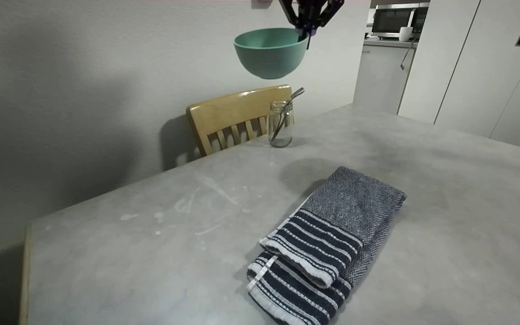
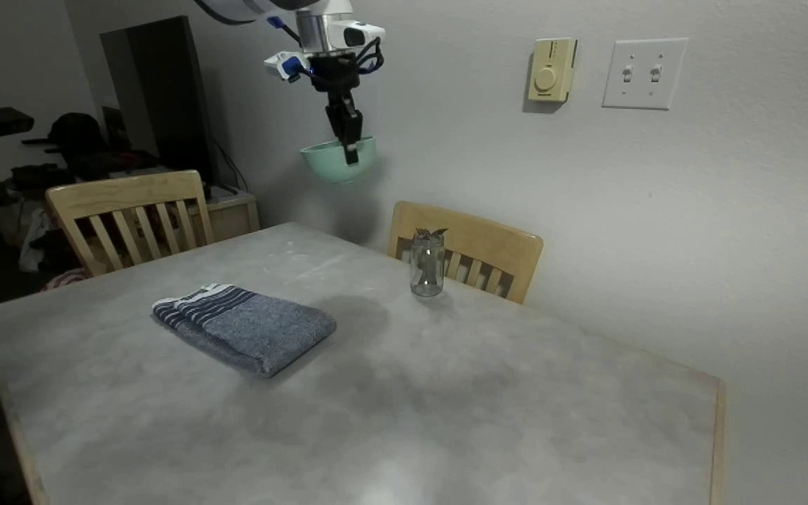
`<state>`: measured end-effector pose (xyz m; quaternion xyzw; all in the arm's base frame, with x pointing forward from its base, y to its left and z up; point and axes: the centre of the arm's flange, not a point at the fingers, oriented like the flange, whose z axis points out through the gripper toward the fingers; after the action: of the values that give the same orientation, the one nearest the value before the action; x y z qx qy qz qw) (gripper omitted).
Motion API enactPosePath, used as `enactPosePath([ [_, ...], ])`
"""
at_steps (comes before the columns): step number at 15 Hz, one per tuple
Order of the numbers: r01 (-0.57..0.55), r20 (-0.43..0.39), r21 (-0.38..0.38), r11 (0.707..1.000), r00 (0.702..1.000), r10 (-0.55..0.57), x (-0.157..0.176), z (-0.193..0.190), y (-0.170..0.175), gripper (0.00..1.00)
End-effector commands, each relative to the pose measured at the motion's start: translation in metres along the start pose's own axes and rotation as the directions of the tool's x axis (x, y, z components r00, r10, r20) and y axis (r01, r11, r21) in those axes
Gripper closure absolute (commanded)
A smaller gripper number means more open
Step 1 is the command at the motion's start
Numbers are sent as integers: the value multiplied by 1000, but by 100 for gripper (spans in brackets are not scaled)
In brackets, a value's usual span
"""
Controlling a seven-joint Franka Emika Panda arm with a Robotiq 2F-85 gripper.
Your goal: Fold the towel then move the bowl to the right
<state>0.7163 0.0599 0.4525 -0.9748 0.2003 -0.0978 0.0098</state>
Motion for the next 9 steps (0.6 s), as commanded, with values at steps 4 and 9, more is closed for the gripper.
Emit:
enactPosePath([
  [4,-6,49,-41,999,999,8,-22,-17,18,95],
  [9,-35,68,-69,997,997,40,-21,-4,28,99],
])
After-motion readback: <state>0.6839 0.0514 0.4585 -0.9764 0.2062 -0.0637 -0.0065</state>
